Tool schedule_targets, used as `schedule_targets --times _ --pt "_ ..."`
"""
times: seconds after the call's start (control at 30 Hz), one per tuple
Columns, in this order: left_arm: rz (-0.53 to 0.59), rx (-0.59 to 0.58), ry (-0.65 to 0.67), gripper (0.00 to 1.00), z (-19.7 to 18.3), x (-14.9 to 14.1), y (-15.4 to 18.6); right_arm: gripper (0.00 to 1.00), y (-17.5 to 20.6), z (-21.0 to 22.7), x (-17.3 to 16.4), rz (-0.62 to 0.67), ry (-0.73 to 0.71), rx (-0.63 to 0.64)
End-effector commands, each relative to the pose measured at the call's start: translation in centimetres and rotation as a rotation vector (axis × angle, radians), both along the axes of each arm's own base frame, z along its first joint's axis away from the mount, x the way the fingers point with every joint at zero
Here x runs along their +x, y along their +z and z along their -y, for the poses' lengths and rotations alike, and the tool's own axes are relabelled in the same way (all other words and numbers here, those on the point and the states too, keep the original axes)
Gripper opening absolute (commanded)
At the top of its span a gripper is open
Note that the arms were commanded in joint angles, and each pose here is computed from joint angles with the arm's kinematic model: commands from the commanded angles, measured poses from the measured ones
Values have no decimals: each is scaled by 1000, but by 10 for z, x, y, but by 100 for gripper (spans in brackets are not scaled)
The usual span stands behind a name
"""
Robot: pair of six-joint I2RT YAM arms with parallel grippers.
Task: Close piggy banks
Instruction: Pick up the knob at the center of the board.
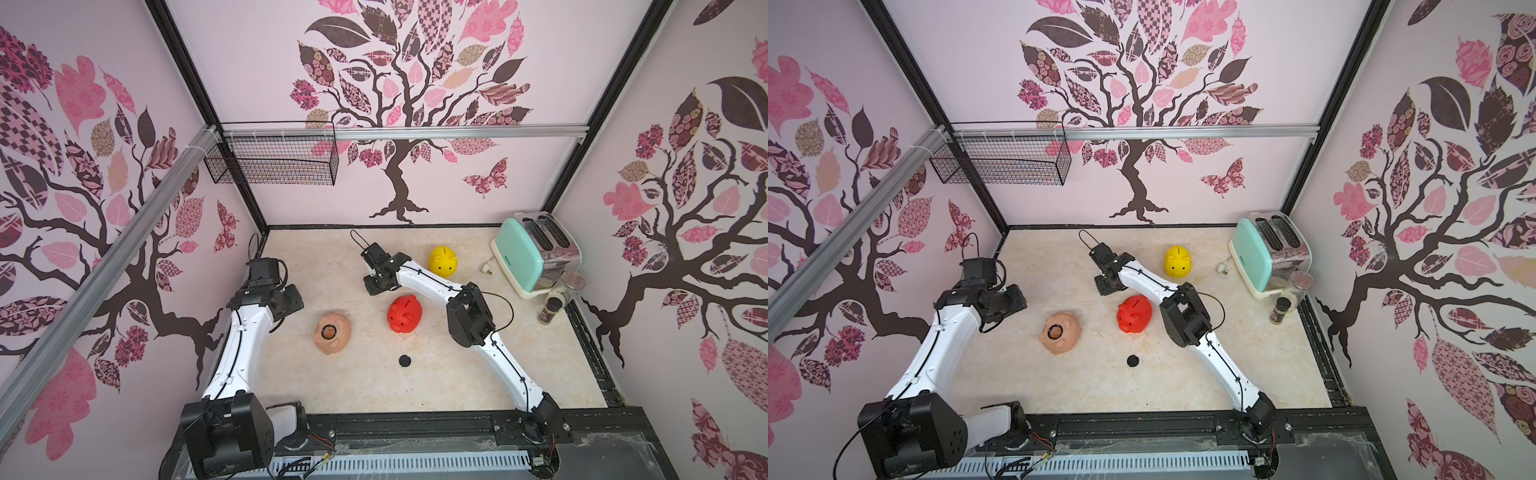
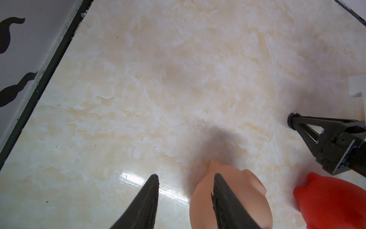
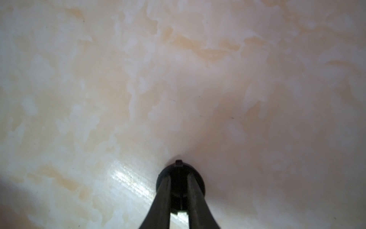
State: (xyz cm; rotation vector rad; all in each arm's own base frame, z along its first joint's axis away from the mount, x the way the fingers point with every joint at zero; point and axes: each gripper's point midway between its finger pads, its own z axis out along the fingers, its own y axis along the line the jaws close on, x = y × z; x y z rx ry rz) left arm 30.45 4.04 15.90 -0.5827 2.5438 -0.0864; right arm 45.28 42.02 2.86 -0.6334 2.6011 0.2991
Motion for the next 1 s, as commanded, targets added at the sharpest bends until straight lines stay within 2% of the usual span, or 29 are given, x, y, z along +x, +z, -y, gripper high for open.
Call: schedule_targets --times 0.0,0.07,0.13,0.27,0.4,0.53,0.7,0.83,0.97 --pt "3 3 -17 48 2 3 1 16 -20 9 -5 -48 -1 -48" --pt "1 2 -20 48 2 3 0 12 -22 11 -6 -51 -2 -55" --pt "2 0 -19 48 2 3 1 0 -26 13 -6 -63 -9 -65" --pt "-1 -3 -20 48 3 3 0 0 -26 16 -3 -70 -22 -74" --pt "-1 -3 -20 48 3 2 0 0 -7 13 4 -30 -35 -47" --pt "-1 -12 -11 48 3 3 -2 0 25 10 12 20 -50 -2" --pt "5 -76 -2 48 11 6 -6 0 87 6 20 98 -73 82" --pt "10 -160 5 49 23 11 -8 0 136 10 8 116 -67 137" --pt "46 -272 32 53 32 11 -9 0 157 24 -12 101 -72 153"
